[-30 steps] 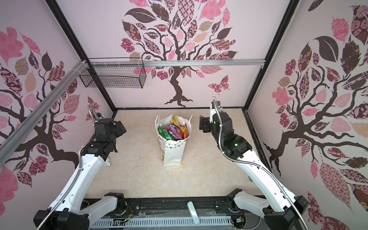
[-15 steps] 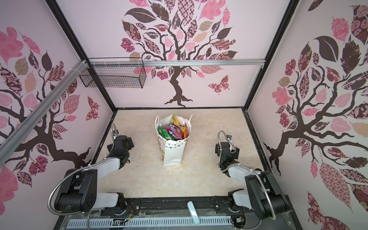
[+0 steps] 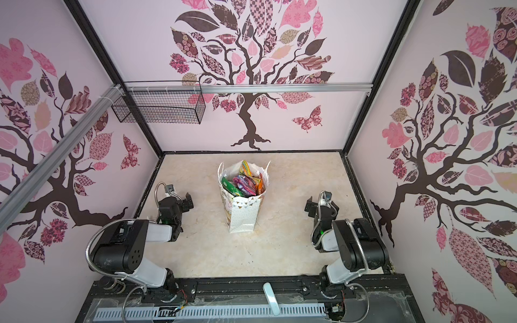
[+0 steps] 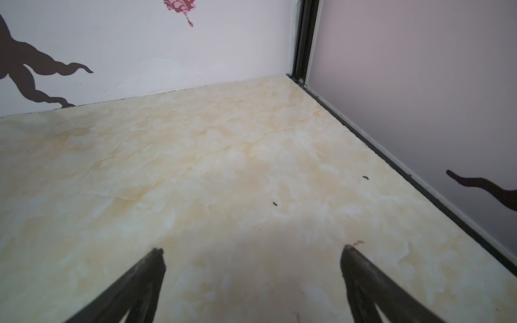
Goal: Place the snacks into the paper bag
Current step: Reset both arms
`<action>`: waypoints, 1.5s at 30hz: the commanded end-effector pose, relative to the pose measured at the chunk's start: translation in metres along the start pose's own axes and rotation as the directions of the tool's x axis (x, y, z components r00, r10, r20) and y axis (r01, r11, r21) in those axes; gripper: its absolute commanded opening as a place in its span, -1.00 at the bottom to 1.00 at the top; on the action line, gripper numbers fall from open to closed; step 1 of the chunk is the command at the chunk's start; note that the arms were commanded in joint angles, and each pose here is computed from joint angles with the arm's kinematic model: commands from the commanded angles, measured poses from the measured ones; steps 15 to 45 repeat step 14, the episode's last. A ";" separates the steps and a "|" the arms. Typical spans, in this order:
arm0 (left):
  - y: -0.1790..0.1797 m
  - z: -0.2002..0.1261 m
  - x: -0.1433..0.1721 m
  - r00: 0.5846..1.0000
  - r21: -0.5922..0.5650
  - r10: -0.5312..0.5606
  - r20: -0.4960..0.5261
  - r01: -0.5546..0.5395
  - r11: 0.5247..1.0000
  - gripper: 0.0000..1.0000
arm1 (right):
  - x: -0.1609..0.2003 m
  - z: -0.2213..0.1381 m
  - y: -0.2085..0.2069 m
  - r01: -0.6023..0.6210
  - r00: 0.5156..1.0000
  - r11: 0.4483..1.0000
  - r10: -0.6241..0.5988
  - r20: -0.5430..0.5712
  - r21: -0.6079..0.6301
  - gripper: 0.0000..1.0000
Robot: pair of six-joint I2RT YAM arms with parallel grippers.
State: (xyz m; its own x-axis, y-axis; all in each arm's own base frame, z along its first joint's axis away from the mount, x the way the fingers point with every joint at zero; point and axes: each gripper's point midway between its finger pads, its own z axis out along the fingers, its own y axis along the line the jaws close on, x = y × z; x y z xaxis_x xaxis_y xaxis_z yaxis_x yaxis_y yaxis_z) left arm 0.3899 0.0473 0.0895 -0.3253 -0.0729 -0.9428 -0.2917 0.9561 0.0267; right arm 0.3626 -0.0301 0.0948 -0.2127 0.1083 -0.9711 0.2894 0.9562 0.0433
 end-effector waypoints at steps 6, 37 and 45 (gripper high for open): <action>-0.005 -0.002 -0.014 0.998 0.030 -0.011 0.054 0.010 1.000 0.96 | -0.023 0.009 0.014 -0.010 0.999 0.999 0.012 0.052 -0.038 0.99; -0.004 -0.002 -0.014 0.999 0.029 -0.011 0.051 0.009 1.000 0.96 | -0.021 0.010 0.013 -0.008 0.999 0.999 0.010 0.048 -0.034 1.00; -0.004 -0.002 -0.014 0.999 0.029 -0.011 0.051 0.009 1.000 0.96 | -0.021 0.010 0.013 -0.008 0.999 0.999 0.010 0.048 -0.034 1.00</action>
